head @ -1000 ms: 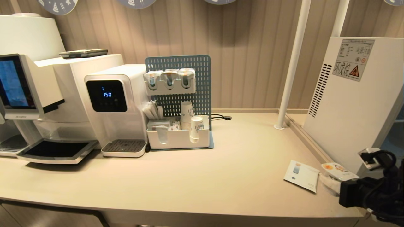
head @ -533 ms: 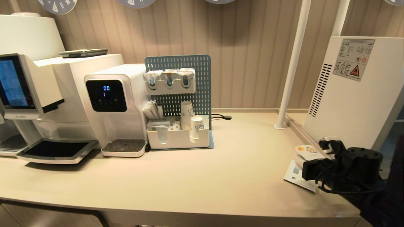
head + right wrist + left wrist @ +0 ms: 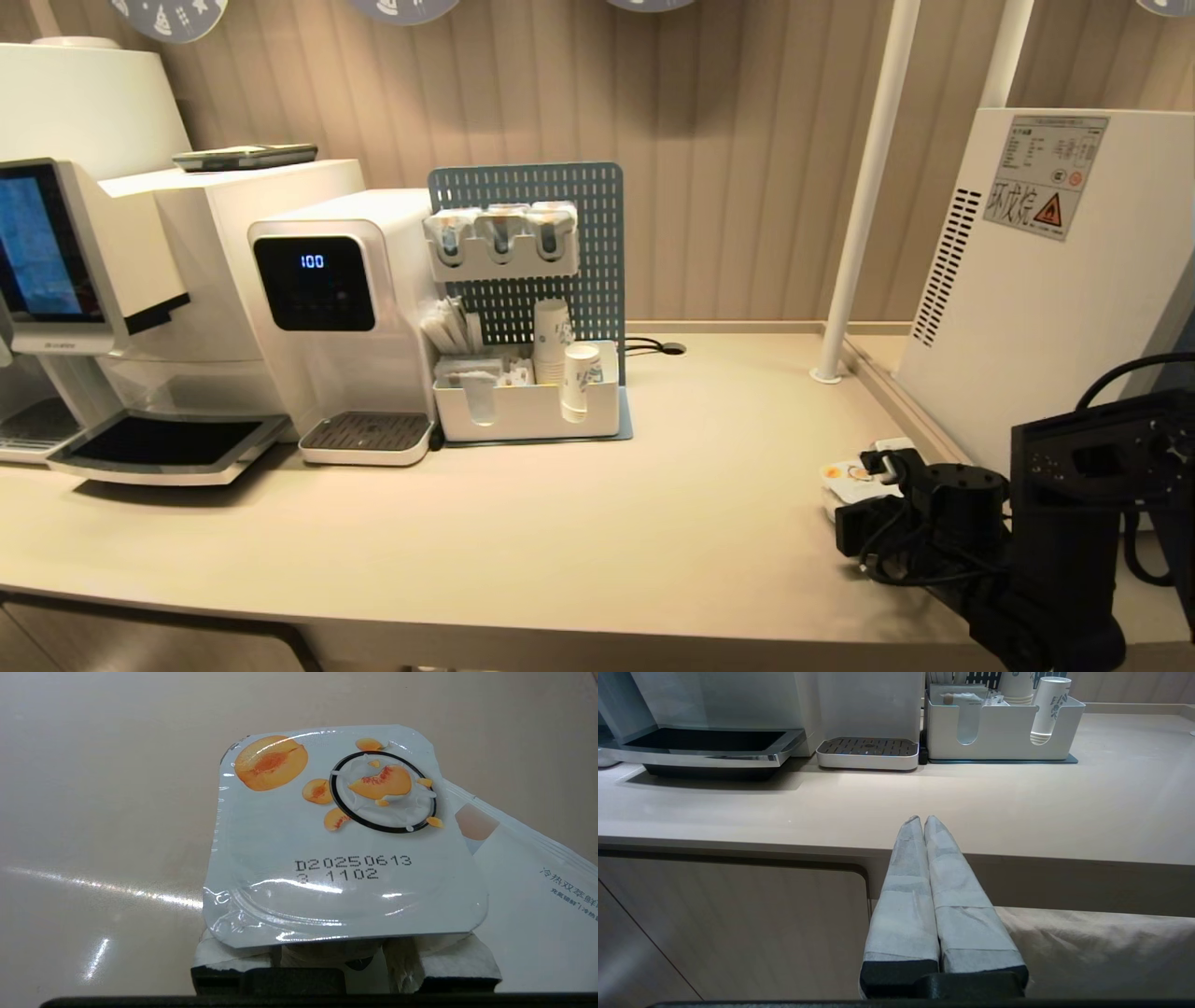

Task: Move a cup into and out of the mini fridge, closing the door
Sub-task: Place the yoghurt on the table

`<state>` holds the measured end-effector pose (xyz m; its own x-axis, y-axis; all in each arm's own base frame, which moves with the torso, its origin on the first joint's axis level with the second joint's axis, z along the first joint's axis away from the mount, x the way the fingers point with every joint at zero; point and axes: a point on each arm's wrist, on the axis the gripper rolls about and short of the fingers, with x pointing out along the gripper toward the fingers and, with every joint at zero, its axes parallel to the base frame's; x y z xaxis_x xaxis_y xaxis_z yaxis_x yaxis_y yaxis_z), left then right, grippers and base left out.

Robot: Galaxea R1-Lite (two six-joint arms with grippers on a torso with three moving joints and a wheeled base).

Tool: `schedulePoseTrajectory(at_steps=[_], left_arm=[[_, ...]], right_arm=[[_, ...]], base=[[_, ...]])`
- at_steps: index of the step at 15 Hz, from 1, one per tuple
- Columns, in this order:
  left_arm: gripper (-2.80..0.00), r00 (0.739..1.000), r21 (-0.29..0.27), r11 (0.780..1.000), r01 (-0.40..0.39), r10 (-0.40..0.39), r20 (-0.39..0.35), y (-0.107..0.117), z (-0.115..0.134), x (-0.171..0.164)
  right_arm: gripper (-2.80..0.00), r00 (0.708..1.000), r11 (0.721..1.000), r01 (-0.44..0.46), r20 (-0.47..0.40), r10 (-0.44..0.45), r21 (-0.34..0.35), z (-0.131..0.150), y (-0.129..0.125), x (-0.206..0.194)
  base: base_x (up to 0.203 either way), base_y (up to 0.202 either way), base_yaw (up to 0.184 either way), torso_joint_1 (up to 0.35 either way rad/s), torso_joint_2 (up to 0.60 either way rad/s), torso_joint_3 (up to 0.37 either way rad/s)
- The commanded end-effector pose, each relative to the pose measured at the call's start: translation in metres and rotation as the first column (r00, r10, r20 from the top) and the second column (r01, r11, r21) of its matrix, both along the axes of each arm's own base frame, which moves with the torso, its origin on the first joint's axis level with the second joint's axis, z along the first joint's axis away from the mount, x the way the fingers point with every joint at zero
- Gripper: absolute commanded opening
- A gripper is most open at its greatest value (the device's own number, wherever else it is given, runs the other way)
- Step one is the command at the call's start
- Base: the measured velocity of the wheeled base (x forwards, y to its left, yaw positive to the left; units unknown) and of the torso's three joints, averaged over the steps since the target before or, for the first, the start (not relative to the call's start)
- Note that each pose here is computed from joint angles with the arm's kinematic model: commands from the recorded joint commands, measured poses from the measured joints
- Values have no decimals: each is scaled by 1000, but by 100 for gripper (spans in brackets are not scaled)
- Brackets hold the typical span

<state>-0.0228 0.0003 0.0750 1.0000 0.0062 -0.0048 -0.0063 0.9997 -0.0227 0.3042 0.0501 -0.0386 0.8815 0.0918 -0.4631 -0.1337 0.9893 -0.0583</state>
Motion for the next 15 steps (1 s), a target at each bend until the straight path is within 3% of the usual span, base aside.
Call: schedulePoseTrajectory(at_steps=[1, 2, 4, 8, 13, 15], left_arm=[[-280, 1000, 0, 1000, 0, 0, -2, 0, -1, 0], [-280, 1000, 0, 1000, 0, 0, -1, 0, 0, 0], [-280, 1000, 0, 1000, 0, 0, -2, 0, -1, 0], [-280, 1000, 0, 1000, 0, 0, -1, 0, 0, 0], [-280, 1000, 0, 1000, 0, 0, -2, 0, -1, 0], [-280, 1000, 0, 1000, 0, 0, -1, 0, 0, 0]], right_arm=[[-280, 1000, 1000, 1, -26, -2, -7, -8, 0, -1], [-280, 1000, 1000, 5, -29, -5, -9, -9, 0, -1], [0, 999, 999, 37, -21, -37, -26, -8, -1, 0], [0, 999, 999, 37, 12, -37, -5, 15, -2, -11], [0, 995, 998, -27, 102, 21, 52, 73, -7, -51], [0, 995, 997, -36, 101, 29, 63, 85, -10, -76]], base=[[0, 0, 0, 0, 0, 0], [0, 0, 0, 0, 0, 0], [0, 0, 0, 0, 0, 0], [0, 0, 0, 0, 0, 0], [0, 0, 0, 0, 0, 0], [0, 0, 0, 0, 0, 0]])
